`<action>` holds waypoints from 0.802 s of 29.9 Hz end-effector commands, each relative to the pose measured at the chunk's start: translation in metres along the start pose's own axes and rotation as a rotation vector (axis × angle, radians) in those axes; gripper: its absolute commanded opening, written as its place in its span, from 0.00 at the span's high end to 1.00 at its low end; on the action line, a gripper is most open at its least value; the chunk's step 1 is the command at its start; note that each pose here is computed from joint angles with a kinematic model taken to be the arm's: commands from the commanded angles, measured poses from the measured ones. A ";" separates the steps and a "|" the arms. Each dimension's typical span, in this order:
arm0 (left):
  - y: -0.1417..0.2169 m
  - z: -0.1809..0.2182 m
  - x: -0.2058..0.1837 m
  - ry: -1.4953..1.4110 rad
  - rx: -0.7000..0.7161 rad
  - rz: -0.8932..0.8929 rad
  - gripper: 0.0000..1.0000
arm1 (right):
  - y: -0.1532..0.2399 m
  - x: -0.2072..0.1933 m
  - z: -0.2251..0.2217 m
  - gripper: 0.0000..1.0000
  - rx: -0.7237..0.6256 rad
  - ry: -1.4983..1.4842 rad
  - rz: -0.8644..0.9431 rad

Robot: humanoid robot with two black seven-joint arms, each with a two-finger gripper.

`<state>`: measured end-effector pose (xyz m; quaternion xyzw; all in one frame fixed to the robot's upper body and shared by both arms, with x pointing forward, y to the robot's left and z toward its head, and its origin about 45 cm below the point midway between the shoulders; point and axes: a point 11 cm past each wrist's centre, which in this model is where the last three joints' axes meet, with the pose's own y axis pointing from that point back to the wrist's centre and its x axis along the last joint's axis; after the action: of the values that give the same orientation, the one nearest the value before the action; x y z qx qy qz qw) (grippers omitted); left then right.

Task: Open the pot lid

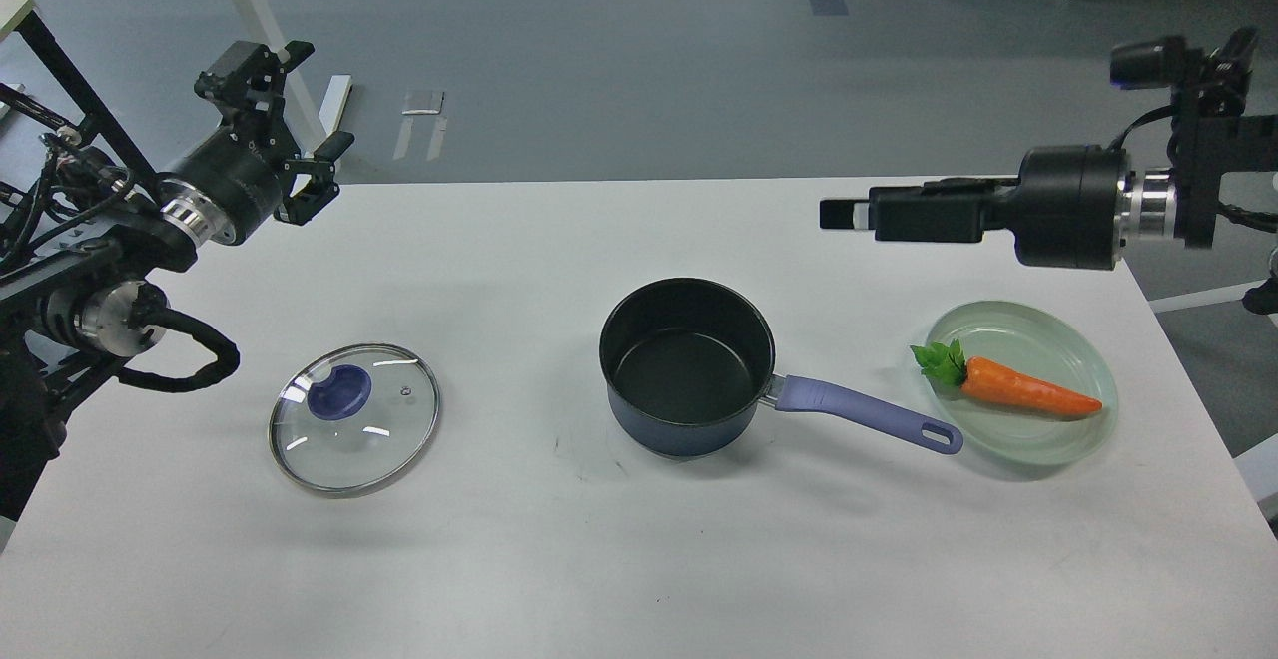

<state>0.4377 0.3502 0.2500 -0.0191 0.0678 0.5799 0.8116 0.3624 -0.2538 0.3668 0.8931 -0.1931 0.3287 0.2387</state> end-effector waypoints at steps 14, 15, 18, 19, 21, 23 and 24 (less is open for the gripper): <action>0.000 -0.046 -0.023 0.182 0.049 0.011 0.01 | -0.034 0.022 0.119 0.02 0.082 -0.917 0.799; 0.001 -0.049 -0.024 0.188 0.053 0.011 0.01 | -0.040 0.016 0.127 0.02 0.083 -0.949 0.821; 0.002 -0.052 -0.026 0.206 0.048 -0.007 0.01 | -0.049 -0.004 0.149 0.01 0.058 -1.010 0.851; 0.002 -0.053 -0.025 0.215 0.043 -0.011 0.01 | -0.054 -0.010 0.151 0.01 0.060 -1.026 0.837; 0.002 -0.055 -0.023 0.240 0.032 -0.012 0.01 | -0.065 -0.026 0.150 0.01 0.099 -1.079 0.765; 0.003 -0.058 -0.023 0.261 0.026 -0.009 0.01 | -0.077 -0.038 0.149 0.01 0.148 -1.132 0.686; 0.003 -0.060 -0.024 0.268 0.027 -0.009 0.01 | -0.080 -0.041 0.148 0.01 0.168 -1.146 0.659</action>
<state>0.4232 0.3229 0.1980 -0.0770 0.1750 0.5679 0.8006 0.4508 -0.2763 0.2281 0.8163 -0.5646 -0.1001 -0.0699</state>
